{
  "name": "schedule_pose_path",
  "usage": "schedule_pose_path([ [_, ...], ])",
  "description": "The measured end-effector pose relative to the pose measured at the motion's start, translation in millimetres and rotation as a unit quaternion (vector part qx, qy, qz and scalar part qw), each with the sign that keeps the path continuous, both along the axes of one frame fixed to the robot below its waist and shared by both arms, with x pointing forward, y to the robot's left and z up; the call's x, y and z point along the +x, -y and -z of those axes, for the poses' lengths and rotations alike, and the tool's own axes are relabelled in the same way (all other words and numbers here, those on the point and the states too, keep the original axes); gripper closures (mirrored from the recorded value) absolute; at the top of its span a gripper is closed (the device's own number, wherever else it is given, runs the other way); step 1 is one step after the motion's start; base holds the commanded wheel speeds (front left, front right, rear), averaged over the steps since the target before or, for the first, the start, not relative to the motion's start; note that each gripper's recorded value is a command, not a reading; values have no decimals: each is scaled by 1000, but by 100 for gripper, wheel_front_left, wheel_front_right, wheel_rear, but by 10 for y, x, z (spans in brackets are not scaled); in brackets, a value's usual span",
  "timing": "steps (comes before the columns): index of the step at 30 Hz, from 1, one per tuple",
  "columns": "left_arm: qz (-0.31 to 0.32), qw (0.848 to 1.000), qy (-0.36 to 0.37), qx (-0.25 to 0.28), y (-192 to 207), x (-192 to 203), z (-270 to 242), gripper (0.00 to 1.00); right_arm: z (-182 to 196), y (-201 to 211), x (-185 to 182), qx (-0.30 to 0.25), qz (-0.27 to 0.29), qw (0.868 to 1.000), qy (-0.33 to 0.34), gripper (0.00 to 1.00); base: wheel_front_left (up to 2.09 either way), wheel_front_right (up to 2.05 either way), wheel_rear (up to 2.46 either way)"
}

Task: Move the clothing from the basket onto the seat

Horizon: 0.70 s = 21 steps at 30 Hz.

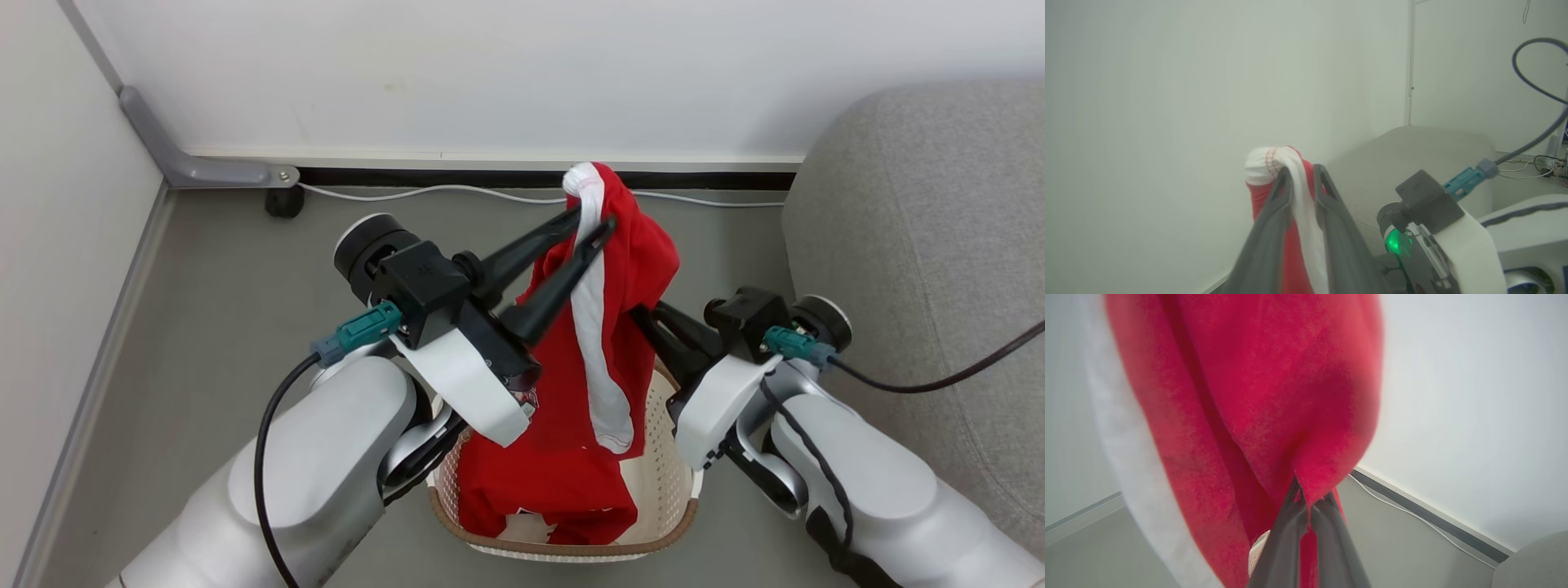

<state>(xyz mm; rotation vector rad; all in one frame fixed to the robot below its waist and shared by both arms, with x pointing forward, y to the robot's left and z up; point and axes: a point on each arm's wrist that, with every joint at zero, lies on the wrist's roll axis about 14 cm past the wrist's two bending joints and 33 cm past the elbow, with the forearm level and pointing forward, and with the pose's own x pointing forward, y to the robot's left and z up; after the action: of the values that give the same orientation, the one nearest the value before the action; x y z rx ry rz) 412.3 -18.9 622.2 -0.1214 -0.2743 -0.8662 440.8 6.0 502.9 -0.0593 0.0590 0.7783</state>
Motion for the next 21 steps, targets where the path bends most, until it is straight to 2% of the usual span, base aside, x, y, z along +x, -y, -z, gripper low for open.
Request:
schedule_pose_path([
  [5,6,1000,-11,2,63,-4,101,0,-180,168,82,25,29,999,18,100,0,0,0],
  [13,21,999,-24,1,197,-22,214,0,-267,485,41,40,74,996,34,100,0,0,0],
  [21,51,998,-38,-5,430,-94,301,0,-441,958,-56,64,142,986,58,100,0,0,0],
])
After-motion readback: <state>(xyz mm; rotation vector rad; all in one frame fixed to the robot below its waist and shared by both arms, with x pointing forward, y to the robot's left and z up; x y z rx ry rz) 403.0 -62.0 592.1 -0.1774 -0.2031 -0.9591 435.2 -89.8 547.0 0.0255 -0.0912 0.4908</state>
